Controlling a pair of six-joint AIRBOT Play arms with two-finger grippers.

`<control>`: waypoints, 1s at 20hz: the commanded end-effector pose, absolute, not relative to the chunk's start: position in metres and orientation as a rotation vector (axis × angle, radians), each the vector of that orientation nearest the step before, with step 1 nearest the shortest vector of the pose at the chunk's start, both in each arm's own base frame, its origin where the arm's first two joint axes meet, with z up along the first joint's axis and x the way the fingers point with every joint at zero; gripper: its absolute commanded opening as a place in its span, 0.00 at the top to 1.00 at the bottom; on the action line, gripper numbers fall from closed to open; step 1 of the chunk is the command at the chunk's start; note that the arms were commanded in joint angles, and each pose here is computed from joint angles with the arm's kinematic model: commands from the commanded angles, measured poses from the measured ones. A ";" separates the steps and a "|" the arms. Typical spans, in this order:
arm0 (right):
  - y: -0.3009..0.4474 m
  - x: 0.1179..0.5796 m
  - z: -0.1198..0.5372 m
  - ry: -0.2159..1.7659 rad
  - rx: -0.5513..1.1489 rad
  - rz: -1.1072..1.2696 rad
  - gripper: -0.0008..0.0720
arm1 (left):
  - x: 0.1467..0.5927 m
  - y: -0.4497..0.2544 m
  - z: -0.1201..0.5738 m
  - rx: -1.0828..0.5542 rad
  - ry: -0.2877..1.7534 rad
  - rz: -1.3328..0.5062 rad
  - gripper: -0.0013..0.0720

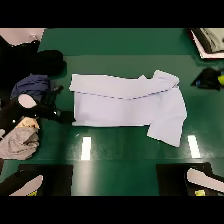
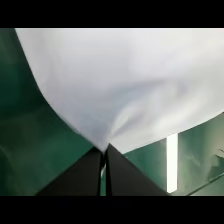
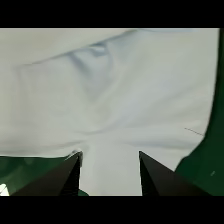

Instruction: Fold the shirts.

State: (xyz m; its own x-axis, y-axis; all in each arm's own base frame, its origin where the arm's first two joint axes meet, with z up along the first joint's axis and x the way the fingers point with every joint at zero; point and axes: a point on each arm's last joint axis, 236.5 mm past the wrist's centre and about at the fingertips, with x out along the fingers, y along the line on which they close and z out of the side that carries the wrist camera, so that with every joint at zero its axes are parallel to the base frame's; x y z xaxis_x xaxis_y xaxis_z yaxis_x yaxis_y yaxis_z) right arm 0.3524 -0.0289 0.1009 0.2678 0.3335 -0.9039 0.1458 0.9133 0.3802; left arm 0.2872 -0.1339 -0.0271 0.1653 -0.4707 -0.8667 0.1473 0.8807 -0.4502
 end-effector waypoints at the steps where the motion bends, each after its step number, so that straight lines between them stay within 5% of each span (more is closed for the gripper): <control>1: -0.069 0.317 0.041 1.358 0.617 0.001 0.43 | 0.321 -0.109 0.020 -0.143 1.226 -0.380 0.95; 12: -0.051 0.277 -0.077 1.494 0.882 0.053 0.43 | 0.337 -0.103 0.041 -0.181 1.176 -0.318 0.95; 19: -0.021 0.285 -0.098 1.503 0.773 0.080 0.50 | 0.341 -0.104 0.043 -0.203 1.165 -0.308 0.95; 20: -0.018 0.291 -0.098 1.492 0.747 0.085 0.58 | 0.339 -0.105 0.042 -0.203 1.173 -0.310 0.95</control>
State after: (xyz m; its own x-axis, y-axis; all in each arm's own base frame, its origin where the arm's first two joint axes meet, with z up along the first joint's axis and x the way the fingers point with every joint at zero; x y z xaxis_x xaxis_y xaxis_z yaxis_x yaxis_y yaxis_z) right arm 0.2808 -0.0237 -0.0883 0.1109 0.5346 -0.8378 0.4309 0.7338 0.5252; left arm 0.3396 -0.1041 0.0414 0.3553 -0.3393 -0.8710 0.1374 0.9406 -0.3104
